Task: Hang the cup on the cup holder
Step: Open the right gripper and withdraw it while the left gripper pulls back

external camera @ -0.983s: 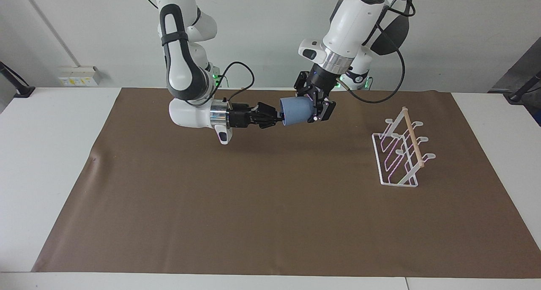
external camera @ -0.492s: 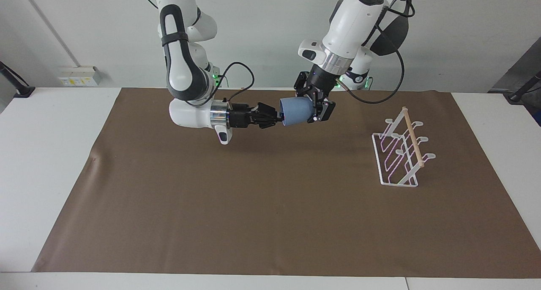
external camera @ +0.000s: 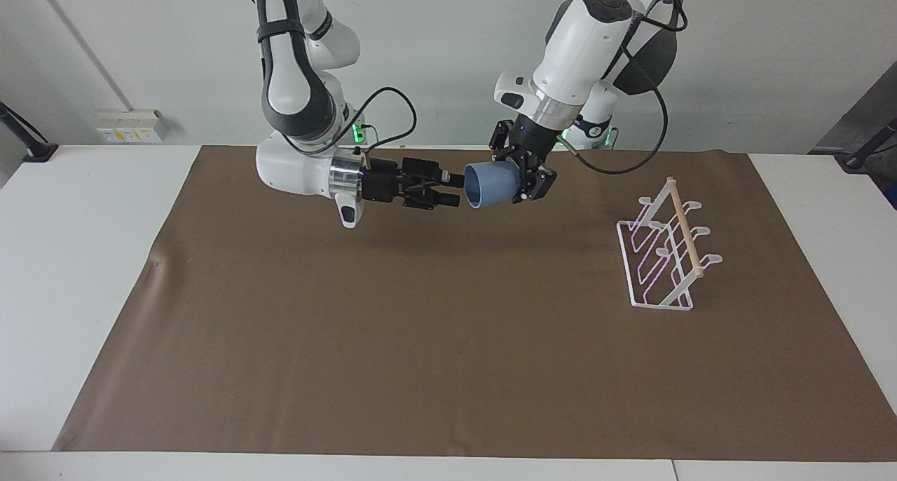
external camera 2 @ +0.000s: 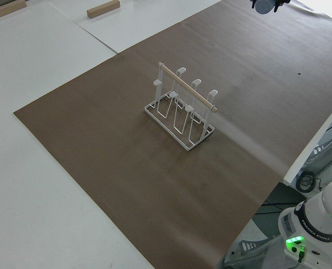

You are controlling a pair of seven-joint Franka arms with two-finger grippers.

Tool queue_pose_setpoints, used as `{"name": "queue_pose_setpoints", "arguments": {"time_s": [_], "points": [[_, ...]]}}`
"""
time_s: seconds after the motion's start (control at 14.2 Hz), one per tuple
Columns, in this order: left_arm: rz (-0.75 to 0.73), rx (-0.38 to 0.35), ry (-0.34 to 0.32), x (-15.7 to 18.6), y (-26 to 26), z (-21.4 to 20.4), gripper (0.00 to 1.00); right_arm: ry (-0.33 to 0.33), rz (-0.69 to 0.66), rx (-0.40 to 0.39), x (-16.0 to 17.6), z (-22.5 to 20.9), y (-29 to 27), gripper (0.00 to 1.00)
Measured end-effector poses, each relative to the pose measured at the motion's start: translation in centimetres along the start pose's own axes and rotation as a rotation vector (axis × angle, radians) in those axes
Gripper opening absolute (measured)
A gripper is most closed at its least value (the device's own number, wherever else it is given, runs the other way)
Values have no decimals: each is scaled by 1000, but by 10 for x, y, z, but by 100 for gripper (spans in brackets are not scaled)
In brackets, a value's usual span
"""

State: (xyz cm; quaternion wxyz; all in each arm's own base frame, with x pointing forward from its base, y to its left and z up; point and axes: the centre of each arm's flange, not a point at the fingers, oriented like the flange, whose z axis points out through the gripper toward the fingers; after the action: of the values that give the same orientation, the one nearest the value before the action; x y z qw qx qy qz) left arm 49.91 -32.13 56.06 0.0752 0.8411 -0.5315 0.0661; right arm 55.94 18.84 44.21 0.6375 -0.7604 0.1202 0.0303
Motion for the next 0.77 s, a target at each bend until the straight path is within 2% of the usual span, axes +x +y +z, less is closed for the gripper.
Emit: {"name": "queue_pose_setpoints", "arguments": {"time_s": [0.14,0.35,0.56,0.77], "points": [[10,3,-99,-13,-1,4,77,6,-53,-110,9,-23,4,100],[45,107,-217,-25,-10,1,77,32,-171,-368,26,-66,10,100],[82,234,-319,-34,-21,-3,77,45,-309,-681,36,-90,3,100],[118,315,-446,-47,-31,-4,77,57,-445,-998,39,-103,-8,100]]}}
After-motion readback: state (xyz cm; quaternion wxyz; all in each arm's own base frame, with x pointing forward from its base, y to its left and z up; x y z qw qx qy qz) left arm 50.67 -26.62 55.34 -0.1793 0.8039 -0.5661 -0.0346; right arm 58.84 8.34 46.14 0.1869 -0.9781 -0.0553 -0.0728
